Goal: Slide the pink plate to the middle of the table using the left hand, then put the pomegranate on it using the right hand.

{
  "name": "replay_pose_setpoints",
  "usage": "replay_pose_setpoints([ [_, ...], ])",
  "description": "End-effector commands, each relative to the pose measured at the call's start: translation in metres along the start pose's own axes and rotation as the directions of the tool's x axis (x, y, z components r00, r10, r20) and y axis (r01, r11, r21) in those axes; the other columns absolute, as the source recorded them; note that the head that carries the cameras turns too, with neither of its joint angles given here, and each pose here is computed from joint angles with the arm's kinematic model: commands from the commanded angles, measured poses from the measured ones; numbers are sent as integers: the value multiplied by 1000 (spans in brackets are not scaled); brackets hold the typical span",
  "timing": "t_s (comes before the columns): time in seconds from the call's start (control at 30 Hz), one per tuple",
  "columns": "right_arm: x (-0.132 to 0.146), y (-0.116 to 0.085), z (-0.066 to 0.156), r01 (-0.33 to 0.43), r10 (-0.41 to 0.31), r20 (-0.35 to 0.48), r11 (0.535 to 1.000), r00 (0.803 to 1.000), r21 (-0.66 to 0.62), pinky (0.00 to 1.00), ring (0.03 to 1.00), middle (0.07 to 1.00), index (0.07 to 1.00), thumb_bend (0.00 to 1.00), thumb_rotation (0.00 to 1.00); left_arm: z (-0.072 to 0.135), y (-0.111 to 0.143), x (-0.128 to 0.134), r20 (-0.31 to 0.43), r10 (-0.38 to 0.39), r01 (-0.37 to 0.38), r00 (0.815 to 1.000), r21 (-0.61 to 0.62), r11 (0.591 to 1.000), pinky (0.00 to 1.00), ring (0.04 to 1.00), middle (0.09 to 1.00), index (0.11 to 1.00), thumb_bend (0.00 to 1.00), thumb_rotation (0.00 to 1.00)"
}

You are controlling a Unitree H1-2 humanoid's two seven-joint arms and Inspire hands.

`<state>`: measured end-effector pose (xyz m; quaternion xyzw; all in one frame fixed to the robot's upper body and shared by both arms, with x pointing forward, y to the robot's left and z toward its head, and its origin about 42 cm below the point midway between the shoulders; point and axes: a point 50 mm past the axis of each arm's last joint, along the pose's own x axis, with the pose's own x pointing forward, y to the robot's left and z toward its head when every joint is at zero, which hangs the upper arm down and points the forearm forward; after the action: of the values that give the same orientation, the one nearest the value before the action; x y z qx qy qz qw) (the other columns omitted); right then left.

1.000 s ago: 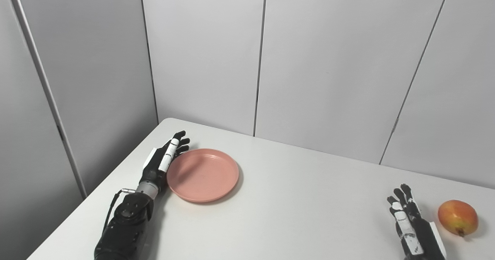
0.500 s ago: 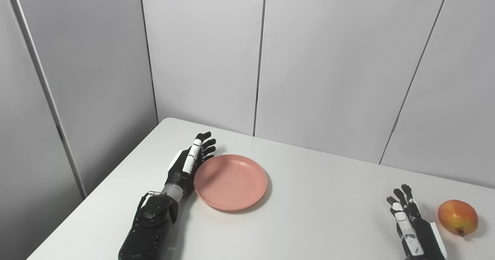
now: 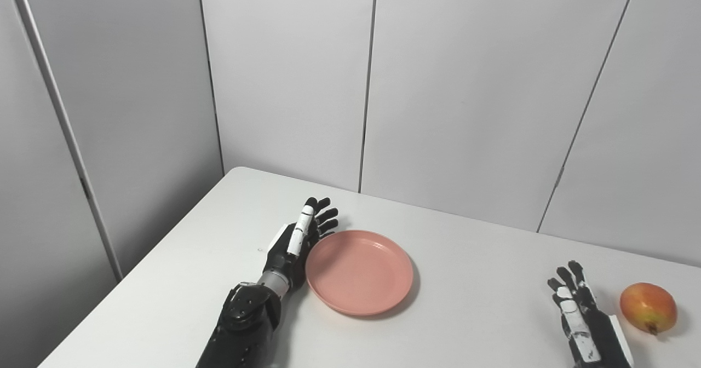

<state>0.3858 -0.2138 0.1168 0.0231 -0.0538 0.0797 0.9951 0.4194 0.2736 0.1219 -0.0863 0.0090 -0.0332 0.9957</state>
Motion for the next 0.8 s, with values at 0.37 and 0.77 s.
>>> replay_pose_setpoints([
  [0.37,7,1,12,-4,4,42,1000,999,-2,983,938,968,1000,563,748,9,-40,2,45,-46,44,998,45,998,920,926,919,920,619,1000],
  [0.77,7,6,12,-7,6,29,1000,1000,12,990,951,969,996,596,735,-5,-67,-11,34,-97,97,995,3,995,950,962,956,955,613,1000],
])
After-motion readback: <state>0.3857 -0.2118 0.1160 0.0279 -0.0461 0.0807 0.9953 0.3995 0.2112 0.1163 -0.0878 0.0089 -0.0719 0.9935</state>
